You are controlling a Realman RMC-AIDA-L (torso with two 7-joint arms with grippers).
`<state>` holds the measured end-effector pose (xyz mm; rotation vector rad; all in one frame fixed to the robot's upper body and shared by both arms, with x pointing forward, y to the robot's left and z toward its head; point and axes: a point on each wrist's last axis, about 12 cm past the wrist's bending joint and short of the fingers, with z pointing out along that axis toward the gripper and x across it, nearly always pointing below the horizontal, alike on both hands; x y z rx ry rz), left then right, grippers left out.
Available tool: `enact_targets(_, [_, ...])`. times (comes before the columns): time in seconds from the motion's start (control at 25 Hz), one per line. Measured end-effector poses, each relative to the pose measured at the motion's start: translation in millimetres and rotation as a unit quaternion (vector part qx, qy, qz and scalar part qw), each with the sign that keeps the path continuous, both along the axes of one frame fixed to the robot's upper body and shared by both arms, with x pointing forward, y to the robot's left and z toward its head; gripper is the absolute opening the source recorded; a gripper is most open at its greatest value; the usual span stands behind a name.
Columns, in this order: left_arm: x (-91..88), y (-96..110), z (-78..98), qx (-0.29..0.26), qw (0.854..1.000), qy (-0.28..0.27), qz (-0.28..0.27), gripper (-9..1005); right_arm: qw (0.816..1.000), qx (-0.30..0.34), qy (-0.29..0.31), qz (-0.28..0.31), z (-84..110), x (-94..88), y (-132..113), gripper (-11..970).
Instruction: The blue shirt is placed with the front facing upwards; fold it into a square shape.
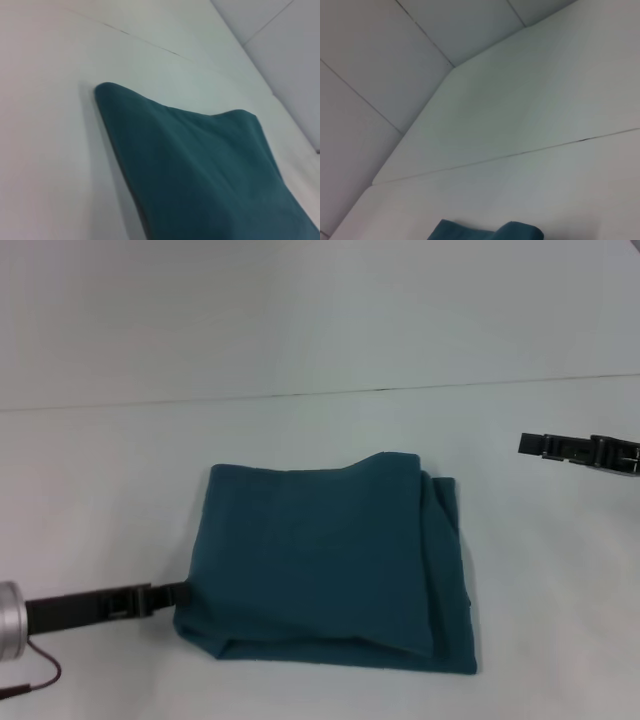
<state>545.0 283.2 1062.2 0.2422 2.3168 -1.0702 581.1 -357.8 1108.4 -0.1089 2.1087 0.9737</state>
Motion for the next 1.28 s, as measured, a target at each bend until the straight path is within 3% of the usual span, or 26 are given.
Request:
enact_targets(0.4, [-24.1, -5, -4.7, -0.037, 0.999, -0.004, -0.038, 1, 1.000, -0.008, 0.003, 0.013, -2.3, 4.7, 12, 703])
enact_targets(0.92, [-29.0, -2, -1.3, -0.049, 0.997, -0.012, -0.054, 1, 1.000, -0.009, 0.010, 0.016, -6.3, 1.5, 14, 704])
enact_targets(1.16, [-23.8, 24, 7.8, -0.038, 0.999, -0.029, -0.012, 153, 1.000, -0.009, 0.010, 0.016, -6.4, 1.2, 13, 704])
enact_targets(1.28, [-21.8, 41, 17.5, -0.045, 0.997, -0.055, 0.020, 289, 1.000, -0.010, 0.009, 0.014, -5.9, 0.5, 11, 704])
